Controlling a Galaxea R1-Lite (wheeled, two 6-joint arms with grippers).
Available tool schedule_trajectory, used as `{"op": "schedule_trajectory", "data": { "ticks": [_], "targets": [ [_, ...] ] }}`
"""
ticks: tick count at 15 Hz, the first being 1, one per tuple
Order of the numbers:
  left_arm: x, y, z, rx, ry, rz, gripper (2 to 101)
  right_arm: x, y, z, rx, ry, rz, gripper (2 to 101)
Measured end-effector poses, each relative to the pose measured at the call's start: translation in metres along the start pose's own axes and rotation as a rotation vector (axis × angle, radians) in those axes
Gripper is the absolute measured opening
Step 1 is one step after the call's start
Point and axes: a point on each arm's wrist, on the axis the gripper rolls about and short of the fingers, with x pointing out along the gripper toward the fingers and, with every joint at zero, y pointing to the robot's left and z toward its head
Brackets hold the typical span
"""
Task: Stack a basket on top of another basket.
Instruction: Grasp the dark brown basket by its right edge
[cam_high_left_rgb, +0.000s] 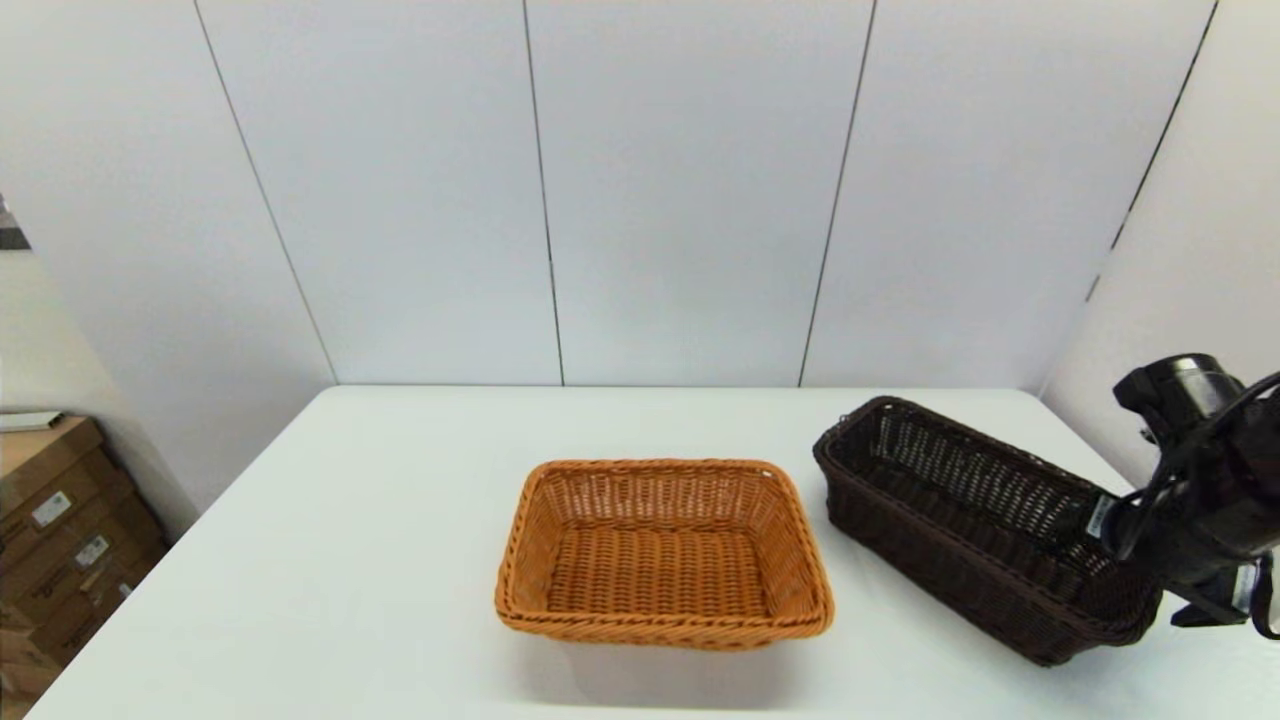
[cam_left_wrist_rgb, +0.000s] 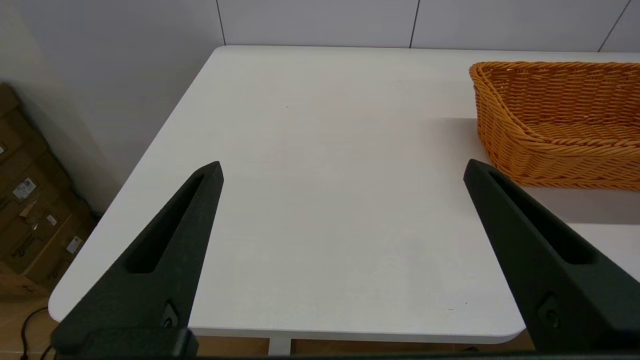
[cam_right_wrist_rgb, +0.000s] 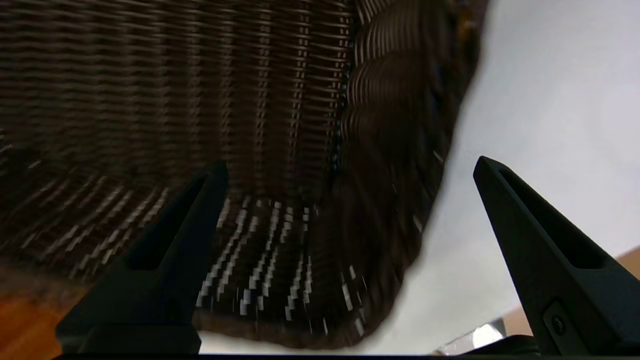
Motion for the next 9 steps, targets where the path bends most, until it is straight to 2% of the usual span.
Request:
{"op": "schedule_trajectory", "data": {
  "ticks": [5,9],
  "targets": [
    [0.0,0.0,0.0,0.0,0.0,0.0,97.8,0.023,0.006,0.002,0.017,0.05,-0.023,97.3],
    [0.0,0.0,0.0,0.0,0.0,0.0,97.8,0.031,-0.001,0.007,0.048,0.086,-0.018,97.3]
  ]
}}
